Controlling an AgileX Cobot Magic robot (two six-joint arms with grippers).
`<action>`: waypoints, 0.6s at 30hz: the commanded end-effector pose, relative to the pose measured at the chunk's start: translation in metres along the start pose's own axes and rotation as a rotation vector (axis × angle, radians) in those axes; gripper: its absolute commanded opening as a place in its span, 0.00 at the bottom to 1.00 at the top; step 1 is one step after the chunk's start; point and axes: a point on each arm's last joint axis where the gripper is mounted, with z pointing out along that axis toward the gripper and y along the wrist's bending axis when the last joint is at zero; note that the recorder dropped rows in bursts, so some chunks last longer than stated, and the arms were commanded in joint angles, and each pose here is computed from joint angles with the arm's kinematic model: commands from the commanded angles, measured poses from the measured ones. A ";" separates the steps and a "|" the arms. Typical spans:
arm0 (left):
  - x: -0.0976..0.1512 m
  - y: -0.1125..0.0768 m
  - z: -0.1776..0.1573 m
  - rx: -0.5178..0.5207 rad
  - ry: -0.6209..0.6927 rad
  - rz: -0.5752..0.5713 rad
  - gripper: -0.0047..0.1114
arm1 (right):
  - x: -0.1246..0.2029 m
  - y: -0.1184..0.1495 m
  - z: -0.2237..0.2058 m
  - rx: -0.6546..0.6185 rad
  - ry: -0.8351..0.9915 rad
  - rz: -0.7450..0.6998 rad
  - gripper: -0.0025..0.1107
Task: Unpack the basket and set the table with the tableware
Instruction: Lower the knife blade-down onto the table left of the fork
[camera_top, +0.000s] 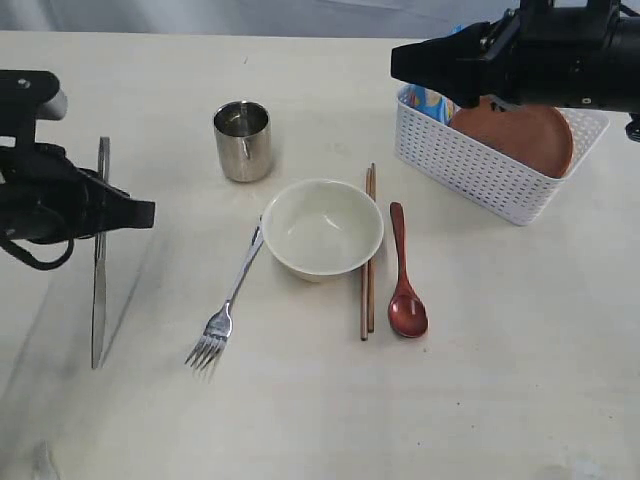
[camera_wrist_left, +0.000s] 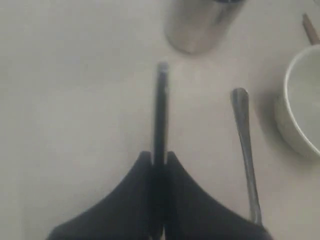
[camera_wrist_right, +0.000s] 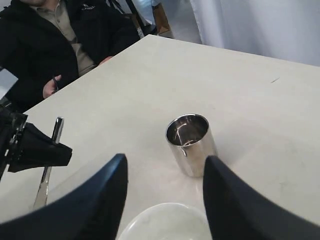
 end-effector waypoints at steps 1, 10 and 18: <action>-0.018 -0.013 -0.017 0.070 0.061 0.054 0.04 | -0.002 -0.001 -0.002 0.007 -0.008 -0.003 0.43; -0.023 -0.050 -0.030 0.481 0.037 0.118 0.04 | -0.002 -0.001 -0.002 0.007 -0.008 -0.003 0.43; -0.024 -0.049 -0.010 0.482 0.040 0.087 0.04 | -0.002 -0.001 -0.002 0.007 -0.008 -0.003 0.43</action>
